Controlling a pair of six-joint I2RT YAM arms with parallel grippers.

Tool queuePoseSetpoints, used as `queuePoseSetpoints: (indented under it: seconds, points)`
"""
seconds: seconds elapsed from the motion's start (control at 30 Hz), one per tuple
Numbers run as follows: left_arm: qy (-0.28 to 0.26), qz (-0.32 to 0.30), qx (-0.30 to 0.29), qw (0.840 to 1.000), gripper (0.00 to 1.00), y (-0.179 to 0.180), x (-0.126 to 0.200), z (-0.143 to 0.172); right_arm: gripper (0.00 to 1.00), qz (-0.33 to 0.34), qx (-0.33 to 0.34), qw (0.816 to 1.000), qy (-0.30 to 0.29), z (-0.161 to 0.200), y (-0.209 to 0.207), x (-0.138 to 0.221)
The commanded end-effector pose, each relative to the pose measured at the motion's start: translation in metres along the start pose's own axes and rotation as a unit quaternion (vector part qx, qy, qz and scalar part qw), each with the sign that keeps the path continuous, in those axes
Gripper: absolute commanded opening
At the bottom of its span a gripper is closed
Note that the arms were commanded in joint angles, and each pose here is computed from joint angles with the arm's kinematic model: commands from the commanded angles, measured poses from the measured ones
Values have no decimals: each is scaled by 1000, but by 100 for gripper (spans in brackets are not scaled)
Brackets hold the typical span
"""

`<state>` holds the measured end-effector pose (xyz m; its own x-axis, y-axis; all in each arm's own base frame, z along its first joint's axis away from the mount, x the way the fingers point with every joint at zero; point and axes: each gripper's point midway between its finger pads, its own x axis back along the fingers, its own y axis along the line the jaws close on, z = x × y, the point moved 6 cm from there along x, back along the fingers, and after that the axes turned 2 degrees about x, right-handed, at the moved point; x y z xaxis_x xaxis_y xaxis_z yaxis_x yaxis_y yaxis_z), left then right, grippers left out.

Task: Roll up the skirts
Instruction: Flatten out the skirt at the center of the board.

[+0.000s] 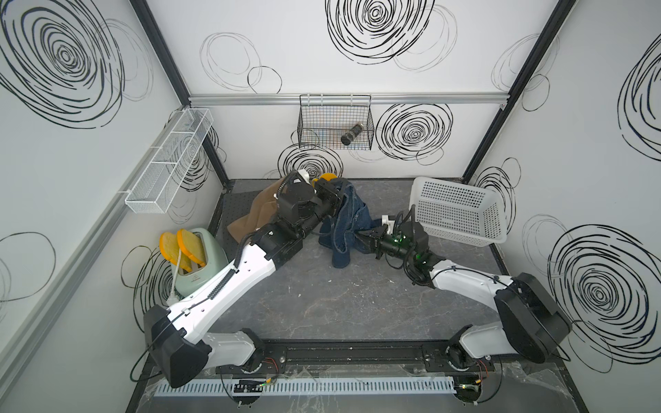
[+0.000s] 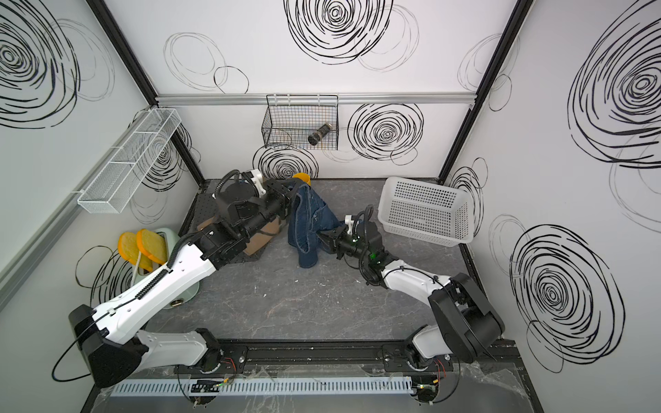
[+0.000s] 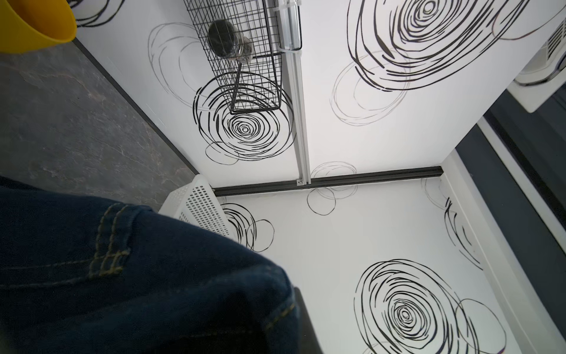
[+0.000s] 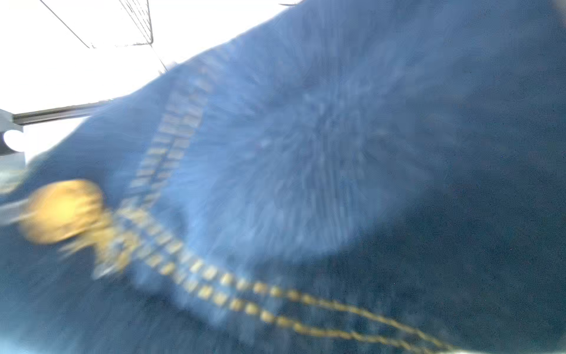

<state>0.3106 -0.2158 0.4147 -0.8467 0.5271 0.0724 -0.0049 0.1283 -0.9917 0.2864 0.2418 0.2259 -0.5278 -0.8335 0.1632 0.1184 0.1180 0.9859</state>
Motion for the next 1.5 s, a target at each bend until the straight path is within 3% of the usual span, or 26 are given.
queuePoseSetpoints:
  seconds: [0.0, 0.2, 0.3, 0.43, 0.57, 0.6, 0.73, 0.77, 0.83, 1.07, 1.2, 1.3, 1.43, 1.47]
  points:
    - [6, 64, -65, 996, 0, -47, -1, -24, 0, 29, 63, 997, -24, -26, 11, 16]
    - [106, 106, -197, 969, 0, -109, -66, -40, 0, 54, 172, 982, -54, -99, 93, 26]
    - [113, 123, -266, 949, 0, -130, -71, -44, 0, 52, 220, 973, -51, -114, 134, 31]
    - [114, 59, -295, 947, 5, -74, -59, -35, 0, 88, 254, 963, -23, -106, 135, 39]
    - [138, -30, -304, 942, 34, 30, -21, 8, 0, 156, 253, 954, 42, -77, 84, 49]
    - [159, -41, -311, 936, 49, 55, -5, 24, 0, 181, 259, 947, 53, -67, 68, 55]
    - [233, -134, -387, 882, 87, 129, 48, 64, 0, 261, 280, 921, 78, -30, 12, 84]
    - [244, -155, -389, 875, 89, 142, 57, 64, 0, 269, 270, 921, 82, -26, 1, 90]
    - [236, -190, -375, 876, 94, 163, 76, 54, 0, 285, 259, 919, 81, -20, -11, 101]
    - [139, -248, -303, 909, 97, 197, 119, 14, 0, 348, 239, 904, 70, -6, -46, 135]
    - [114, -258, -231, 931, 96, 223, 118, -5, 72, 327, 208, 916, 106, 10, -70, 134]
    - [133, -275, -199, 931, 96, 247, 105, 0, 79, 370, 196, 904, 89, 9, -78, 146]
    - [141, -293, -203, 924, 96, 255, 79, 0, 81, 413, 204, 887, 21, -5, -88, 165]
    - [131, -298, -210, 922, 97, 254, 71, -3, 95, 431, 200, 880, -9, -10, -93, 171]
